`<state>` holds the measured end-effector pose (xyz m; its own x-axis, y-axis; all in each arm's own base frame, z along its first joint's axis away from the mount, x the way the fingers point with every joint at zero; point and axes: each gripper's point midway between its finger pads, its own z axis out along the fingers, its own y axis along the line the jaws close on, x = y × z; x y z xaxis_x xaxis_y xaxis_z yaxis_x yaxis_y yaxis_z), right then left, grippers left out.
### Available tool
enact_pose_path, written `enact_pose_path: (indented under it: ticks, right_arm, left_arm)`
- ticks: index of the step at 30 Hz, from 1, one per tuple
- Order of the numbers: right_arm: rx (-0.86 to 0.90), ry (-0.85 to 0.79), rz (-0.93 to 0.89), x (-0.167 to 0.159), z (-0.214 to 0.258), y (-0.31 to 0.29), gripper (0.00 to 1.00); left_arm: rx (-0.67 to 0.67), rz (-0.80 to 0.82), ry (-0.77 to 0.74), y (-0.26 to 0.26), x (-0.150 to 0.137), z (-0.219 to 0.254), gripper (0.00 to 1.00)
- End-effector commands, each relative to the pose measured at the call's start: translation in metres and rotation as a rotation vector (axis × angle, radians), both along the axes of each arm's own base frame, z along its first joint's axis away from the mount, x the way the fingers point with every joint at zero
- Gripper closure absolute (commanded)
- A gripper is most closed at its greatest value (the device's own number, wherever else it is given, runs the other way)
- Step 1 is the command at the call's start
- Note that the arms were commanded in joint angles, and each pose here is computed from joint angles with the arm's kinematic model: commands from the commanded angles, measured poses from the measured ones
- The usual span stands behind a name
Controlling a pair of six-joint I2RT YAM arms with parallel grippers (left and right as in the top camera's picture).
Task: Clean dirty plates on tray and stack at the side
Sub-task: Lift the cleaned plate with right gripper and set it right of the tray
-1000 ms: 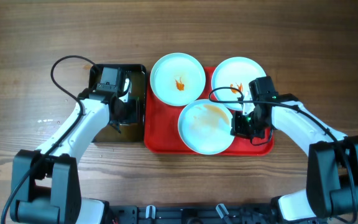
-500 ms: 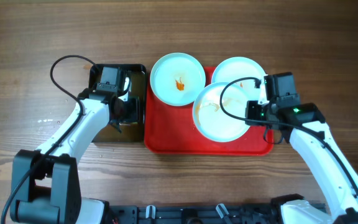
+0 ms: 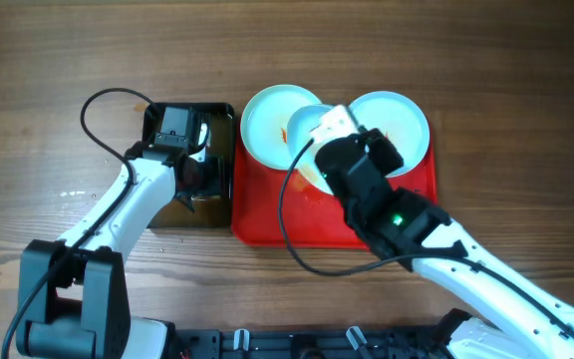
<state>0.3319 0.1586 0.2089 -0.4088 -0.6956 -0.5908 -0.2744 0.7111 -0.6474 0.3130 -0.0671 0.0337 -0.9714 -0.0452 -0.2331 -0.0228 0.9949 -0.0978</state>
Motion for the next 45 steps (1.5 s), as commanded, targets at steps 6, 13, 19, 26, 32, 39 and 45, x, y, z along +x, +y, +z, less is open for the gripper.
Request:
enact_pose_path:
  ticks: [6, 13, 19, 26, 32, 39, 45]
  right_arm:
    - [-0.281, -0.037, 0.089, 0.008, 0.012, 0.005, 0.96]
    - [-0.207, -0.107, 0.028, 0.016, 0.026, 0.004, 0.96]
    - [0.534, 0.088, -0.464, 0.028, -0.035, -0.076, 0.96]
    - [1.059, 0.197, -0.831, 0.032, -0.06, -0.193, 0.96]
    - [1.128, 0.153, -1.232, -0.019, -0.092, -0.308, 0.96]
    - [1.112, 0.333, -1.429, -0.04, -0.167, -0.33, 0.96]
    - [1.217, 0.398, -1.137, -0.008, -0.154, -0.303, 0.6]
  left_arm:
    - [-0.019, 0.01, -0.029, -0.002, 0.007, 0.007, 0.37]
    - [-0.019, 0.01, -0.029, -0.002, 0.007, 0.007, 0.37]
    - [-0.019, 0.01, -0.029, -0.002, 0.007, 0.007, 0.37]
    - [-0.019, 0.01, -0.029, -0.002, 0.007, 0.007, 0.37]
    - [-0.02, 0.01, -0.032, -0.002, 0.008, 0.008, 0.37]
    - [-0.02, 0.011, -0.031, -0.002, 0.008, 0.007, 0.37]
    - [-0.02, 0.01, -0.032, -0.002, 0.008, 0.008, 0.37]
